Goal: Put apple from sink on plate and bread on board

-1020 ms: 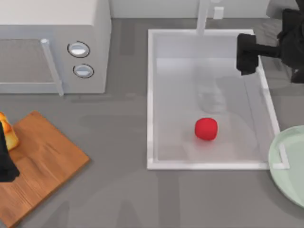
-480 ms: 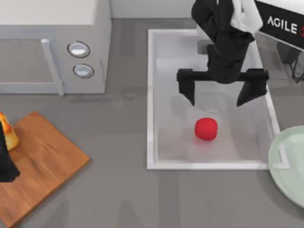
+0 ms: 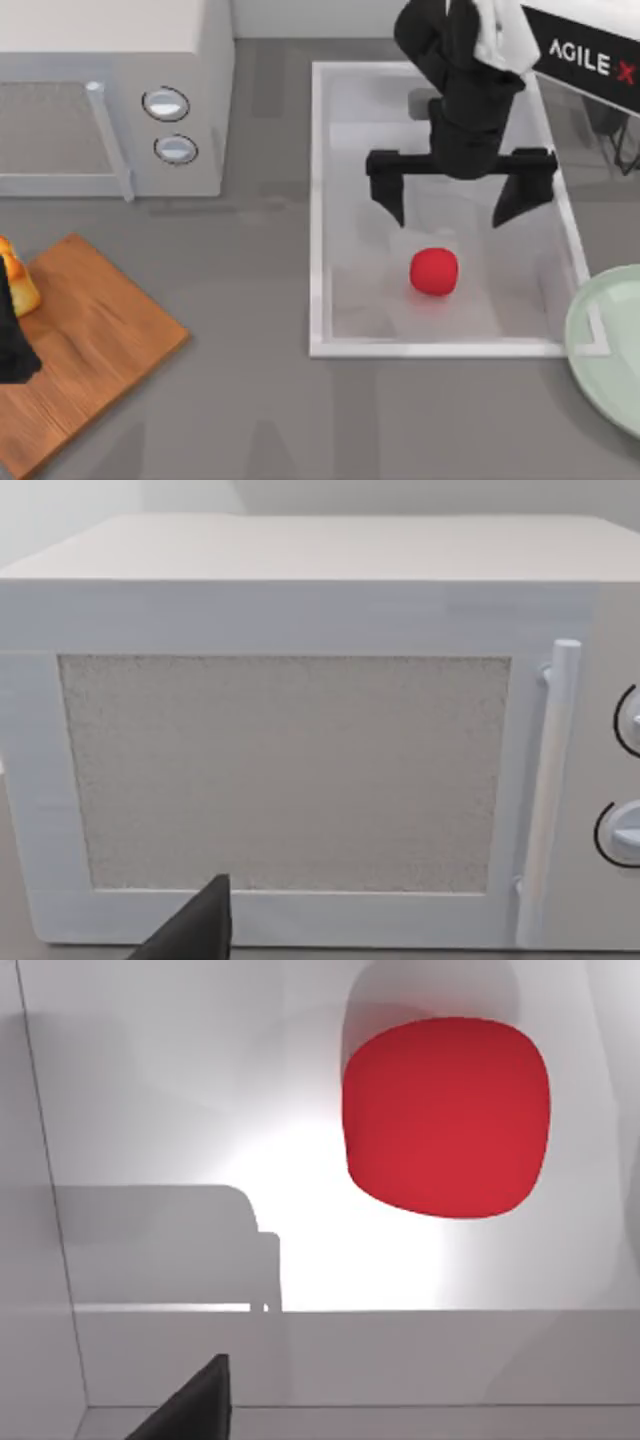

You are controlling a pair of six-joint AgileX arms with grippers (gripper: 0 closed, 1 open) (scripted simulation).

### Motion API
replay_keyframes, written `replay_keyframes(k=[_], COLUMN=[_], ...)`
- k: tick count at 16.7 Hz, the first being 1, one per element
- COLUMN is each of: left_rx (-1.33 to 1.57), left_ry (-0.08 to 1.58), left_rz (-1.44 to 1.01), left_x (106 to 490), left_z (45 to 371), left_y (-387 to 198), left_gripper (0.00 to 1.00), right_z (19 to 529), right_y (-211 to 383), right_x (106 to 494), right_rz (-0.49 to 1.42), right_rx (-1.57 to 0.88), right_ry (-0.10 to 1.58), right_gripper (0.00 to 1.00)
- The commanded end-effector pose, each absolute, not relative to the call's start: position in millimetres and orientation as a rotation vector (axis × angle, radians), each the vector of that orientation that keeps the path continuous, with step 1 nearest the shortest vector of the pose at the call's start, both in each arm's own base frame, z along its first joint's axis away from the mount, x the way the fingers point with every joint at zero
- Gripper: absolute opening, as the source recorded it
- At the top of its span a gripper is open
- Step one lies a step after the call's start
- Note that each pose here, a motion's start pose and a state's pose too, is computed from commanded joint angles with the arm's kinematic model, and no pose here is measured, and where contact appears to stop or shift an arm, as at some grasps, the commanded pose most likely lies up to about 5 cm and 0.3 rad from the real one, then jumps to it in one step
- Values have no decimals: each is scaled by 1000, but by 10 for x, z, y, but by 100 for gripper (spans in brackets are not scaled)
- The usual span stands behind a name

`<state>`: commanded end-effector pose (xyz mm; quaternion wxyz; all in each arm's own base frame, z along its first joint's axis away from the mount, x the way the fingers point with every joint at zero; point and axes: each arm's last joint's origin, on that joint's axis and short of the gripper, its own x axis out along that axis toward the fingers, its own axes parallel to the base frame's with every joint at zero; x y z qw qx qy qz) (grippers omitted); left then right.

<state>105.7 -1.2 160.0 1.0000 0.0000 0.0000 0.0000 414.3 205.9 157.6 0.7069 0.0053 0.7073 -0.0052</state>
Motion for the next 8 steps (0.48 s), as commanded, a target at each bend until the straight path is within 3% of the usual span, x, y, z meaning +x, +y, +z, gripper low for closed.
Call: replay_keyframes(k=[8], left_rx=[0], left_ry=[0], left_rz=[0], left_x=[1057], left_z=[1600], left_y=[-12], left_gripper=[100], right_z=[534], right_y=[2105], right_x=[4202], right_rz=[-4], right_rx=[14], right_ry=[1559], right_gripper=[100])
